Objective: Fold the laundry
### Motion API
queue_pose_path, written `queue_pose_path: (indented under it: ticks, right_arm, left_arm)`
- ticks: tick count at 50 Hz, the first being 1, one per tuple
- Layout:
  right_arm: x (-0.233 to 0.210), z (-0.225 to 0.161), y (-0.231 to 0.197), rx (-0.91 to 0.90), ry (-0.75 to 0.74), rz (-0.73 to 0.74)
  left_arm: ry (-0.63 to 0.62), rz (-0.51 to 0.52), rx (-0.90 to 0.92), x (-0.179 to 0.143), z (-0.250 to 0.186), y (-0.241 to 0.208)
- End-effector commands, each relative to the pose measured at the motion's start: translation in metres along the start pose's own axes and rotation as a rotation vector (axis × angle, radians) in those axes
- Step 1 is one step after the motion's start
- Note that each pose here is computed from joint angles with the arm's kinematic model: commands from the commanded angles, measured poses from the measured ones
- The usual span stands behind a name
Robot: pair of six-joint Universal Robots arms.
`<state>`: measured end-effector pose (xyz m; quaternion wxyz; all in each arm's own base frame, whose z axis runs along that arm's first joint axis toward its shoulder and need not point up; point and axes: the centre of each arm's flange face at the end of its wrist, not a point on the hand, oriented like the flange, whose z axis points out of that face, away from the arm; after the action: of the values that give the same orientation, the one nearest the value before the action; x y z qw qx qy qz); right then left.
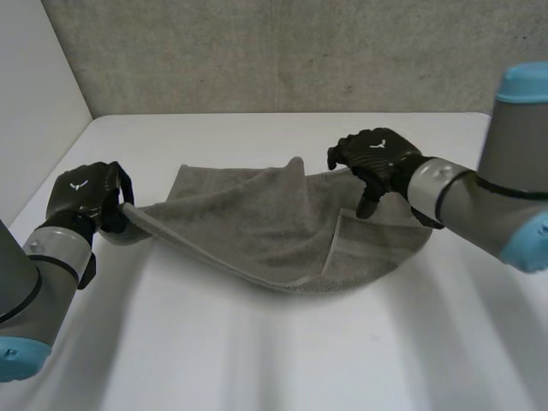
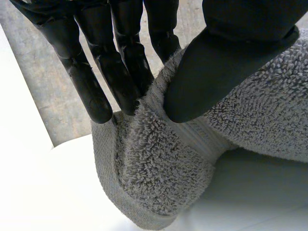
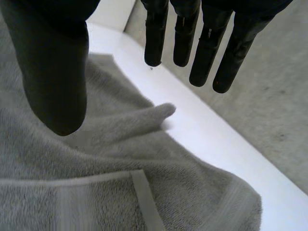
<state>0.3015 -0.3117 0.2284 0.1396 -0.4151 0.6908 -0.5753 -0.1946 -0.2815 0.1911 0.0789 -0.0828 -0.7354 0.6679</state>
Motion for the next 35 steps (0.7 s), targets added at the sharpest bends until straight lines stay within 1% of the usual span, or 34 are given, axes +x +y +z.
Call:
queue_pose_path:
  ticks: [1,8,12,25,35]
  right_arm:
    - [-0.010,0.037,0.013,-0.080,-0.073,-0.124]
    - [-0.014,0.062,0.035,-0.107,-0.094,-0.182]
    - [-0.013,0.073,0.050,-0.132,-0.078,-0.211]
    - [-0.019,0.081,0.077,-0.188,-0.087,-0.215]
    - [-0.021,0.083,0.082,-0.195,-0.092,-0.210]
  left_arm:
    - [-0.033,-0.003,0.013,-0.011,0.003,-0.004]
    - [-0.050,-0.004,0.013,-0.016,0.005,-0.005]
    - [-0.048,-0.004,0.008,-0.015,0.004,-0.003]
    - [-0.045,-0.005,0.001,-0.015,0.003,-0.001]
    - [-0.033,-0.005,-0.002,-0.015,0.003,0.000]
